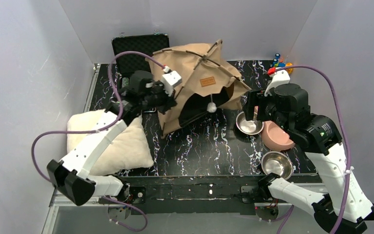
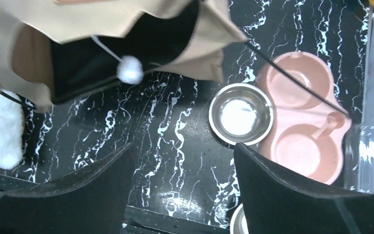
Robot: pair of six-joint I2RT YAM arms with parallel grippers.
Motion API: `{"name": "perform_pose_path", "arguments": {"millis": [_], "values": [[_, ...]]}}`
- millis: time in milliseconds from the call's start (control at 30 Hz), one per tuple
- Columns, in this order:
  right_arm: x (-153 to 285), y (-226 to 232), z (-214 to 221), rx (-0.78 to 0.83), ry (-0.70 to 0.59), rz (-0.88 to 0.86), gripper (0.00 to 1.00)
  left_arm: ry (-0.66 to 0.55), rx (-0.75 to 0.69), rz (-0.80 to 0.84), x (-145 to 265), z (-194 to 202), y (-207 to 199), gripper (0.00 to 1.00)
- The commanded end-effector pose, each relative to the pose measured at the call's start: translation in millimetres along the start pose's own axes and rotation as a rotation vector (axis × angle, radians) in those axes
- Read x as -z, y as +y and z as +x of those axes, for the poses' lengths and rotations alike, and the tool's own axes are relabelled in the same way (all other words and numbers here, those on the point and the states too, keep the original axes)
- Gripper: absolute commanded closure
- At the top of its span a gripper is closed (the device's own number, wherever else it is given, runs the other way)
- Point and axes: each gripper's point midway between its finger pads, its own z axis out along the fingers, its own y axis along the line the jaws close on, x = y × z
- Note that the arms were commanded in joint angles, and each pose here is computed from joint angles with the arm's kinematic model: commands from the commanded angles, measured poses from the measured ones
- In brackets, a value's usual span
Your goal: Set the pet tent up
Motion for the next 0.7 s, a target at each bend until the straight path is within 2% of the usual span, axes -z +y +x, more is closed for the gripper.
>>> {"name": "perform_pose_path", "arguments": {"millis": [0, 100, 200, 433, 567, 667], "values": [[12.8, -8.7, -0.4, 0.091, 0.049, 0.02, 0.2, -0.091, -0.202, -0.048, 60.5, -8.6, 22.8, 1.0], [7.8, -13.7, 3.3, 0.137, 0.084, 0.048, 0.2, -0.145, -0.212, -0.174, 84.4, -5.0, 48.1, 1.0], [-1.9, -6.6, 7.8, 0.173, 0.109, 0.011, 0.2, -0.151, -0.207, -0.212, 94.0, 3.1, 57.3, 1.0], [-38.0, 34.0, 41.6, 0.222, 0.192, -0.207, 0.2, -0.198, -0.211, -0.191, 96.2, 11.6, 58.0, 1.0], [-68.0, 19.8, 69.2, 0.257, 0.287, -0.113, 0.19, -0.221, -0.199, -0.18, 97.1, 12.5, 57.8, 1.0], [-88.9, 4.9, 80.1, 0.281, 0.309, -0.017, 0.19, -0.234, -0.197, -0.194, 100.1, 13.0, 59.5, 1.0]]}}
